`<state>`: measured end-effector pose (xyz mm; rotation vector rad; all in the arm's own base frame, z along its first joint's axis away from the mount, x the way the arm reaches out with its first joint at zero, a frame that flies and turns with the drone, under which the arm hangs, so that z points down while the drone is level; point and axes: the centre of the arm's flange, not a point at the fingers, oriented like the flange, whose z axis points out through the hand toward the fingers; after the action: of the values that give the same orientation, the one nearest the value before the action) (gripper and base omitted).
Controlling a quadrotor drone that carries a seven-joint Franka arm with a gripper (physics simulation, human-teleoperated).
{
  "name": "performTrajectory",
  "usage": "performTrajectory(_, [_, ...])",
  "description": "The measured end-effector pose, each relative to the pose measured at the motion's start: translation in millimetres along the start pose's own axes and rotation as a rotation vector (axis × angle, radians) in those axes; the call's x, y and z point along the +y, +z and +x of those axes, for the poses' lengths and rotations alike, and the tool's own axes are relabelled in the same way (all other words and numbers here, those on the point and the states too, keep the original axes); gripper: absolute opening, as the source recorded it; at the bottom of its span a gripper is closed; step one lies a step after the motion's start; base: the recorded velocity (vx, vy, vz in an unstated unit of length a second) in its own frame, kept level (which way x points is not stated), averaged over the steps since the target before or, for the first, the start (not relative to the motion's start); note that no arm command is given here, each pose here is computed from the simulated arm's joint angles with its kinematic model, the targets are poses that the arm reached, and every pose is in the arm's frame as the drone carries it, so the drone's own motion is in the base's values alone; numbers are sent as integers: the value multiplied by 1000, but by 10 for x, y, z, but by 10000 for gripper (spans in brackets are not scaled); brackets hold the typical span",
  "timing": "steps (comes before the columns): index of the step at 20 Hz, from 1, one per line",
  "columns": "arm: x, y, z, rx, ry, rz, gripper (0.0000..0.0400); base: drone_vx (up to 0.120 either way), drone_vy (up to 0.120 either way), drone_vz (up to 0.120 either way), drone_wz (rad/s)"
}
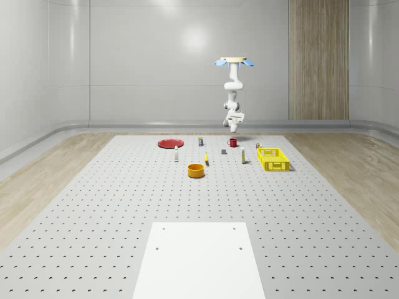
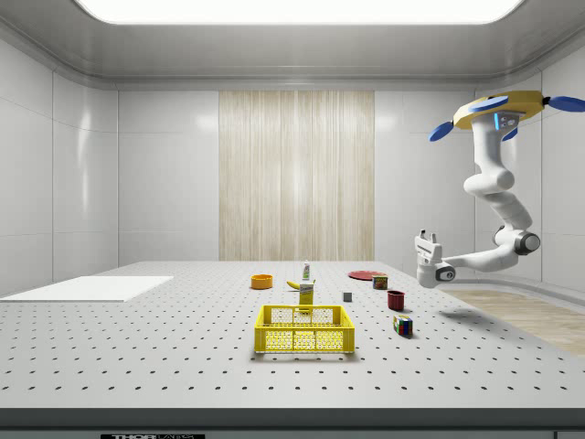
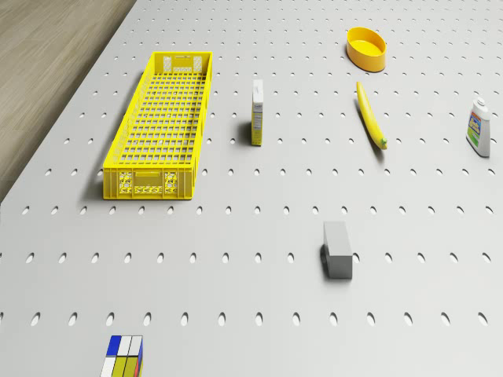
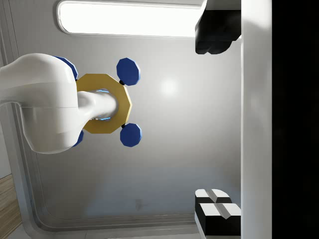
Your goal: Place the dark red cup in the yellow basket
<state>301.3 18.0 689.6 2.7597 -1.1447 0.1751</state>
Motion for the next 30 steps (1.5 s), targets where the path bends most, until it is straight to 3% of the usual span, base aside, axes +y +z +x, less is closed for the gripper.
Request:
performTrajectory(5, [-163,29,-168,170,-5,-166,400,72,-32,0,0])
performTrajectory(9, [-398,187,-411,438,-12,-431,400,20,0,-80,0])
performTrajectory(13, [-641,653,-668,859,-24,-853,400,0,0,-120,0])
performTrajectory(15, [-680,991,-716,1103,-30,-1099,400,0,0,-120,0])
performTrajectory(18, [-598,1450,-644,1441,-38,-1440,400,0,0,-120,0])
performTrajectory(21, [-444,1730,-498,1692,-46,-1694,400,0,0,-120,0])
performTrajectory(25, [-280,1893,-340,1893,-56,-1896,400,0,0,-120,0])
performTrajectory(30, [-172,1958,-236,2010,-65,-2012,400,56,0,-120,0])
